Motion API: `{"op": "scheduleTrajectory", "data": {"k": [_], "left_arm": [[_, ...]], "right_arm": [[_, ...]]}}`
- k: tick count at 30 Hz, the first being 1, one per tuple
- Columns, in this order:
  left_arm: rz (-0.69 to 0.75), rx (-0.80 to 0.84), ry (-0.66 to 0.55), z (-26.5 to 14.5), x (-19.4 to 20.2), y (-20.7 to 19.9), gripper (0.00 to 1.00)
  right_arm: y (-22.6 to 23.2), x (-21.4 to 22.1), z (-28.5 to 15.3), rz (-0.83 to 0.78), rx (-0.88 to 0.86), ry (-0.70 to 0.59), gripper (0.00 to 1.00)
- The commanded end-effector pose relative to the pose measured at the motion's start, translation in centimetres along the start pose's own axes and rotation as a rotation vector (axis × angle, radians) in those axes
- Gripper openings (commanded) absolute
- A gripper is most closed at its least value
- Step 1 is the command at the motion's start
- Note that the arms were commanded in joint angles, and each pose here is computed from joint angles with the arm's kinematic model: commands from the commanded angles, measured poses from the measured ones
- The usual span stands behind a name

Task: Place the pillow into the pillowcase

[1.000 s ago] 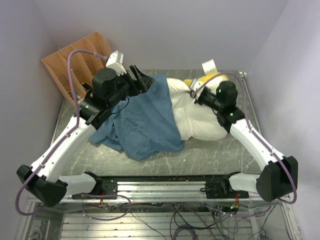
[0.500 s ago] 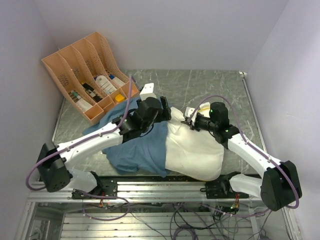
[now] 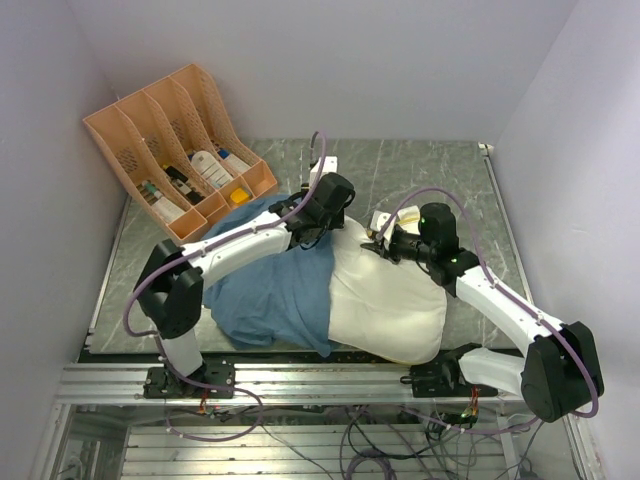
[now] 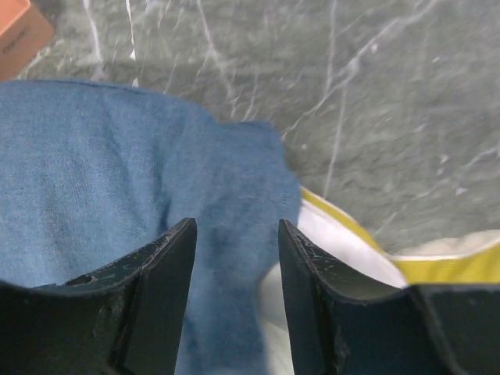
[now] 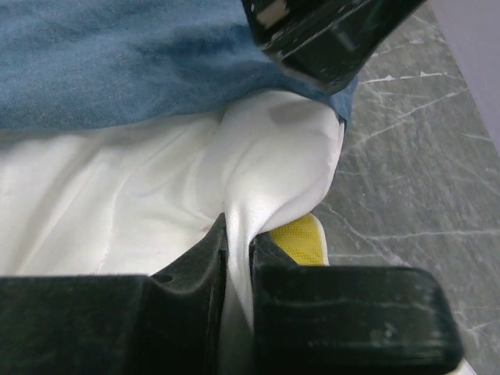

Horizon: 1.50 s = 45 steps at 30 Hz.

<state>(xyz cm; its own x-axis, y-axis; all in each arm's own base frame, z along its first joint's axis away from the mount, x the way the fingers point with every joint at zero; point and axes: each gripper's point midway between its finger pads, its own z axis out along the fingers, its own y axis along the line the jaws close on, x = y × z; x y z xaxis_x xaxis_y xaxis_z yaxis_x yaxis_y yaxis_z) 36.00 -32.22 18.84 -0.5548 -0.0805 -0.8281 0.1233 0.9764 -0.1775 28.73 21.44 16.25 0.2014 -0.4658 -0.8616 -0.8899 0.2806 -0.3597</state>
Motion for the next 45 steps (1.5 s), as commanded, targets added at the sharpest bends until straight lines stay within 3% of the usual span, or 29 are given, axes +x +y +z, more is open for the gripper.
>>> {"op": "scheduleTrajectory", "data": {"k": [1,5,6,8,11,16,20,23,26,29,30,36,37,40,45], "left_arm": [[0.049,0.040,0.087,0.9,1.3,0.0,0.56],[0.086,0.064,0.144,2.0,2.7,-0.6,0.53],[0.095,0.062,0.155,2.3,2.9,-0.7,0.46],[0.107,0.060,0.165,2.7,2.7,-0.9,0.21],[0.112,0.097,0.138,2.2,0.4,-2.1,0.08],[0.067,0.284,0.018,-1.2,-6.9,-6.5,0.07],[-0.013,0.494,-0.135,-5.9,-14.9,-11.1,0.07],[-0.078,0.665,-0.232,-10.4,-19.7,-14.1,0.07],[-0.118,0.794,-0.278,-13.8,-21.6,-15.6,0.07],[-0.133,0.809,-0.268,-14.1,-20.0,-15.1,0.07],[-0.133,0.785,-0.248,-13.3,-18.5,-14.4,0.07],[-0.204,0.695,-0.132,-7.5,-9.3,-9.4,0.07],[-0.209,0.687,-0.109,-6.9,-7.6,-8.9,0.07],[-0.232,0.672,-0.048,-5.6,-3.3,-7.5,0.07],[-0.253,0.676,-0.047,-5.9,-2.4,-6.9,0.07]], "right_arm": [[-0.1,-3.4,-0.1,-0.024,-0.028,-0.094,0.00],[-0.1,-3.3,0.0,-0.019,-0.028,-0.093,0.00],[-0.1,-3.3,0.0,-0.019,-0.028,-0.093,0.00],[-0.2,-3.2,0.0,-0.015,-0.023,-0.090,0.00],[-0.7,-3.1,0.0,-0.010,-0.001,-0.081,0.00],[-4.8,-3.6,-0.3,0.001,0.151,-0.074,0.00],[-14.8,-7.3,-2.7,0.059,0.371,-0.162,0.00],[-20.6,-11.4,-6.1,0.134,0.489,-0.316,0.00],[-20.2,-16.4,-7.9,0.070,0.445,-0.483,0.00],[-15.0,-18.6,-7.2,0.051,0.210,-0.596,0.00],[-12.3,-17.3,-5.9,0.069,0.129,-0.594,0.00],[0.4,-4.6,-0.2,0.135,-0.219,-0.320,0.00],[1.2,-2.6,-0.3,0.141,-0.239,-0.254,0.04],[0.7,0.3,-1.5,0.114,-0.238,-0.136,0.27],[0.0,-2.7,-5.9,-0.006,-0.304,-0.179,0.64]]}}
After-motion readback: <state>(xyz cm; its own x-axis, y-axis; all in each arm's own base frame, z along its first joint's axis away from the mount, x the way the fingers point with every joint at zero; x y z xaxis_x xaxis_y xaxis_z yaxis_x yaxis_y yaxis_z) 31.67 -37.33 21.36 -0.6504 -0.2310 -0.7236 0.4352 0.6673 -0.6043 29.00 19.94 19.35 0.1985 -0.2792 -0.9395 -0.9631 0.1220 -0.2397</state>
